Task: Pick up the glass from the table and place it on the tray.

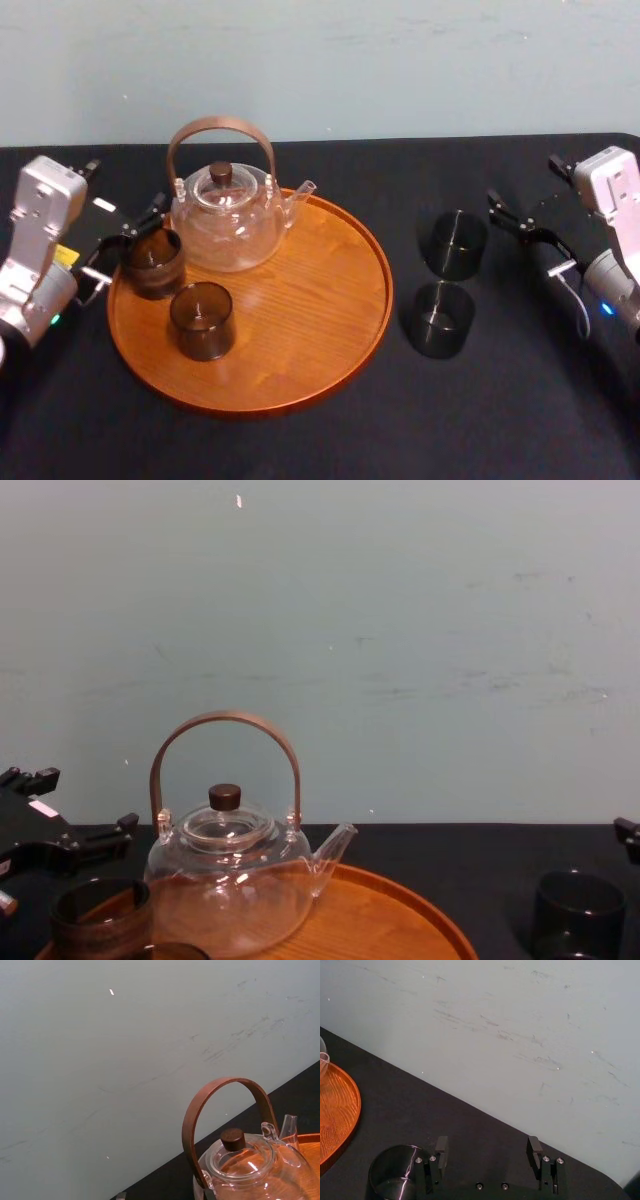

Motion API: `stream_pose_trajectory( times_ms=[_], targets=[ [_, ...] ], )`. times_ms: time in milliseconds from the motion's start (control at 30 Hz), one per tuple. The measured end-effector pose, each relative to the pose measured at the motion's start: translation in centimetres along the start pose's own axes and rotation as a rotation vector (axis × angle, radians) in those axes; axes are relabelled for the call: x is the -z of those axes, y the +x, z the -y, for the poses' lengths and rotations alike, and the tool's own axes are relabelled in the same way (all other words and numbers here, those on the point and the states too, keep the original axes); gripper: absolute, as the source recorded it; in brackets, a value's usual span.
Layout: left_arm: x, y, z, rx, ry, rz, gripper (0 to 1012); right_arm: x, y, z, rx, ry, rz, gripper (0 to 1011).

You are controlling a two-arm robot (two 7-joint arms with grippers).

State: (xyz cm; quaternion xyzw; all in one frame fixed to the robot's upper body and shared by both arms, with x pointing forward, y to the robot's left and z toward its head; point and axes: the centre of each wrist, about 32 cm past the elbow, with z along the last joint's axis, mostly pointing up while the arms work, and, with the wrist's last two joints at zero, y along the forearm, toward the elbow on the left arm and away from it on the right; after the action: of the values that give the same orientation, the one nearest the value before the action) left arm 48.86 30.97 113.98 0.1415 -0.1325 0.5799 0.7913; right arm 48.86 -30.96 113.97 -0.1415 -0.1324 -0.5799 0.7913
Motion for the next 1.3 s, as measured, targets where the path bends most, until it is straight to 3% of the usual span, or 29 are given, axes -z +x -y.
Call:
stream_pose_trajectory(
  times_ms=[1033, 1300],
  targets=[
    [0.0, 0.0, 0.0, 0.0, 0.0, 0.0, 1001, -0.04, 0.09, -0.02, 0.0, 0.001, -0.002, 1002],
    [0.0, 0.0, 0.0, 0.0, 0.0, 0.0, 1001, -0.71, 0.53, 0.43, -0.026, -0.014, -0.043, 1002]
  ],
)
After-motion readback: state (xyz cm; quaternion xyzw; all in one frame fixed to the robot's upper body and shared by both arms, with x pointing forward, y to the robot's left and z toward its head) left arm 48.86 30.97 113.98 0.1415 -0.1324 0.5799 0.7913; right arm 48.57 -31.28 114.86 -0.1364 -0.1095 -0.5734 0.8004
